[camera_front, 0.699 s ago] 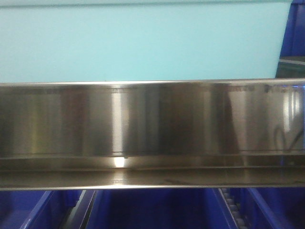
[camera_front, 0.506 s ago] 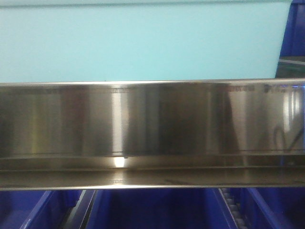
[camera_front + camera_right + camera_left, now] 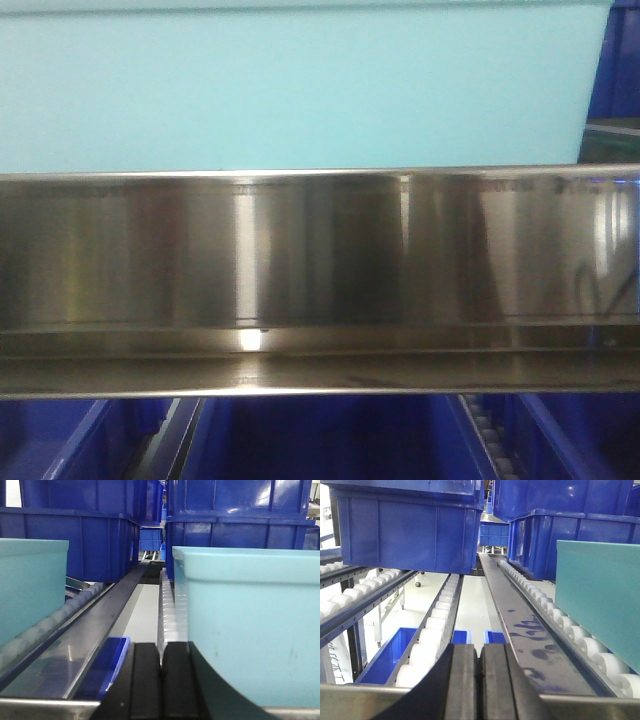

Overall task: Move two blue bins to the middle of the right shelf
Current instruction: 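Close both grippers on the side walls of the light teal bin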

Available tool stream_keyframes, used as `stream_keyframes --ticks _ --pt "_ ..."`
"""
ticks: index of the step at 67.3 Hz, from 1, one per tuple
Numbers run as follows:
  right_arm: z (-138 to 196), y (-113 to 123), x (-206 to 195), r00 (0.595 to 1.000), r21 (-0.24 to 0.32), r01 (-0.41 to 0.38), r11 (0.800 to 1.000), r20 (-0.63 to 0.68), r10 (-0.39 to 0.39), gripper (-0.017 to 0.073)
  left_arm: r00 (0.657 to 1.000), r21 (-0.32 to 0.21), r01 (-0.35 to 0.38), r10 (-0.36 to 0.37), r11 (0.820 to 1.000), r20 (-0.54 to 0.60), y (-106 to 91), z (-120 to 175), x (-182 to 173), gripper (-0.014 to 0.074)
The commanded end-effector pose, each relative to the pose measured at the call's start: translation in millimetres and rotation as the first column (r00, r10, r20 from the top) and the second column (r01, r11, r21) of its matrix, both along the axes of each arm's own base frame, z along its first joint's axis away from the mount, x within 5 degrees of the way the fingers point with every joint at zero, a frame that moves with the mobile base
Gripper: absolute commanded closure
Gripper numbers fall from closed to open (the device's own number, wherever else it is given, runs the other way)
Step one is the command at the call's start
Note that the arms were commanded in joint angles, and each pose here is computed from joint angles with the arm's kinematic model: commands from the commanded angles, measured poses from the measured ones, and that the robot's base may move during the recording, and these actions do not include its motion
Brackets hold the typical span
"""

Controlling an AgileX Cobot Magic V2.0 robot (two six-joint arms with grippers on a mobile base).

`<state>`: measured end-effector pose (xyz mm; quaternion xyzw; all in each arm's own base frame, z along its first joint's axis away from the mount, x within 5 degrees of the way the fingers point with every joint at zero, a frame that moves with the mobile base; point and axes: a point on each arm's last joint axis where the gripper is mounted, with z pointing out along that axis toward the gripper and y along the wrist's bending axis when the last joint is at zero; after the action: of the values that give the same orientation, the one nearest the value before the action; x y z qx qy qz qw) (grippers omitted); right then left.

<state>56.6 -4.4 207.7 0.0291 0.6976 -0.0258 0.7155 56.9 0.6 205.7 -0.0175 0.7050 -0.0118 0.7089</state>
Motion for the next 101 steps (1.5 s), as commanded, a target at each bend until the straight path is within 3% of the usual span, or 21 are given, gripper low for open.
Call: stream_keyframes --ticks 1,18,36,52,70,84,94,97,101 --pt "2.2 -0.1 -0.4 1.0 -0.01 0.003 1.0 0.025 -0.002 0.0722 1.0 -0.012 0.0 0.0 1.0 0.025 0.0 2.3 -0.4 0.0704" --pt "6.8 0.0 -1.0 0.999 -0.012 0.003 1.0 0.046 -0.002 0.0722 0.999 -0.012 0.001 -0.001 1.0 0.041 -0.1 4.5 -0.6 0.0704" --pt "79.4 1.2 -21.3 0.999 -0.011 0.007 1.0 0.048 -0.007 0.0722 0.998 -0.013 -0.005 0.006 1.0 0.057 0.4 72.2 -16.1 0.0704" --pt "144.9 -0.8 -0.6 0.993 0.003 0.01 1.0 -0.122 -0.009 0.0722 1.0 -0.014 -0.01 0.01 1.0 -0.03 0.9 141.6 -0.1 0.0704" --pt "194.9 -6.3 66.2 0.937 0.02 0.015 1.0 -0.35 -0.007 0.0722 0.955 -0.014 -0.021 0.016 1.0 -0.298 1.8 195.0 56.1 0.0704" --pt "200.3 -9.9 113.7 0.913 0.026 0.015 1.0 -0.408 -0.003 0.0722 0.944 -0.014 -0.02 0.015 1.0 -0.328 1.9 201.4 94.5 0.0704" --pt "191.2 -7.7 133.4 0.895 0.099 0.004 0.995 -0.444 0.041 0.0722 0.932 -0.019 -0.02 0.011 1.0 -0.362 1.8 193.2 114.4 0.0704" --pt "188.1 -6.0 139.8 0.881 0.133 -0.001 0.991 -0.469 0.063 0.0725 0.921 -0.036 -0.025 0.01 0.999 -0.388 1.7 188.3 123.2 0.0704" --pt "186.4 -1.2 147.1 0.851 0.167 -0.018 0.986 -0.515 0.103 0.0722 0.901 -0.101 -0.053 0.004 0.993 -0.433 1.3 185.2 134.3 0.0704"
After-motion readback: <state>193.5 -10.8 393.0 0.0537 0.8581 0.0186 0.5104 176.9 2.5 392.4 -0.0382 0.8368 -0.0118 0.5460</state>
